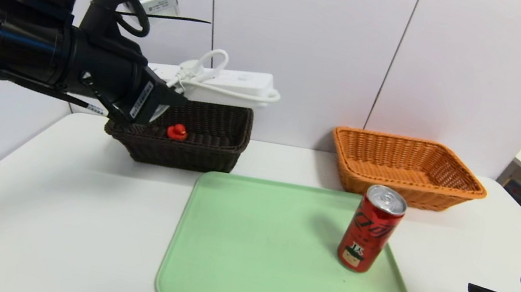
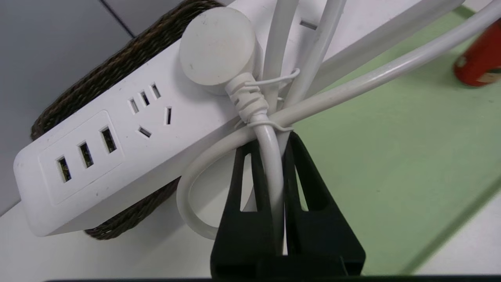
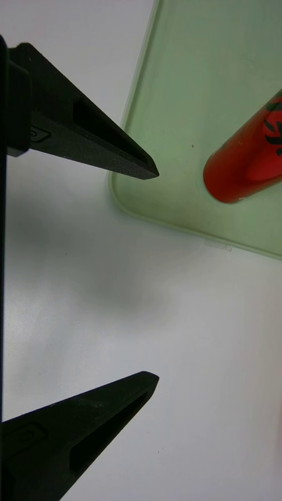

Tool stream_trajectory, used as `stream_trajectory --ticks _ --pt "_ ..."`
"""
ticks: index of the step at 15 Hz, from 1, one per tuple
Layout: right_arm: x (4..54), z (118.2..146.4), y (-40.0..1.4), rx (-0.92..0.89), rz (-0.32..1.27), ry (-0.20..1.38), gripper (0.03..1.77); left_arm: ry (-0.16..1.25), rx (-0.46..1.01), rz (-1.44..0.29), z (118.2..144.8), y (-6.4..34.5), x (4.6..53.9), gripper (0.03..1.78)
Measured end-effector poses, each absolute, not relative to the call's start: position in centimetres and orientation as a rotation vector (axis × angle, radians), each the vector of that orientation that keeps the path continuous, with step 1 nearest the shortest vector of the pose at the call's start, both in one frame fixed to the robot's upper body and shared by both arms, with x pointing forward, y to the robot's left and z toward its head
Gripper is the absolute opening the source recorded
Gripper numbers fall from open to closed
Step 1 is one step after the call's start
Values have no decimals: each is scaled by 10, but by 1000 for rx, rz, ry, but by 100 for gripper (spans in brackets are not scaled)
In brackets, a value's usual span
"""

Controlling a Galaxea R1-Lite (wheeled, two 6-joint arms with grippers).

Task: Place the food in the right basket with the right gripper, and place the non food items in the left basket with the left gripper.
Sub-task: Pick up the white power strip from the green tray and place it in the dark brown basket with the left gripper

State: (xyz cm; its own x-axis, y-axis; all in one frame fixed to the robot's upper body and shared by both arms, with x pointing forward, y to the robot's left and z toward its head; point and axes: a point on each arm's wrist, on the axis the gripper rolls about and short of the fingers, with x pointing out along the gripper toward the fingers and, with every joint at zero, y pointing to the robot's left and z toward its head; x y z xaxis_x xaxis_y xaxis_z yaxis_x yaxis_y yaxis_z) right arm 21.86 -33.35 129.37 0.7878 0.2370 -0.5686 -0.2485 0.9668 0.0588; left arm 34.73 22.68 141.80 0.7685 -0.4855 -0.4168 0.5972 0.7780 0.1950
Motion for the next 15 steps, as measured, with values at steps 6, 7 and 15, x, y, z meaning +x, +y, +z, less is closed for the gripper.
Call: stream_trajectory --ticks 6,7,15 --pt "218 1292 -334 -18 258 616 170 503 245 -432 1387 254 424 15" --pt "218 1292 -334 -19 258 618 170 529 221 -408 1383 253 434 15" --pt "219 1290 -333 -21 262 628 170 702 196 -421 1365 235 476 15"
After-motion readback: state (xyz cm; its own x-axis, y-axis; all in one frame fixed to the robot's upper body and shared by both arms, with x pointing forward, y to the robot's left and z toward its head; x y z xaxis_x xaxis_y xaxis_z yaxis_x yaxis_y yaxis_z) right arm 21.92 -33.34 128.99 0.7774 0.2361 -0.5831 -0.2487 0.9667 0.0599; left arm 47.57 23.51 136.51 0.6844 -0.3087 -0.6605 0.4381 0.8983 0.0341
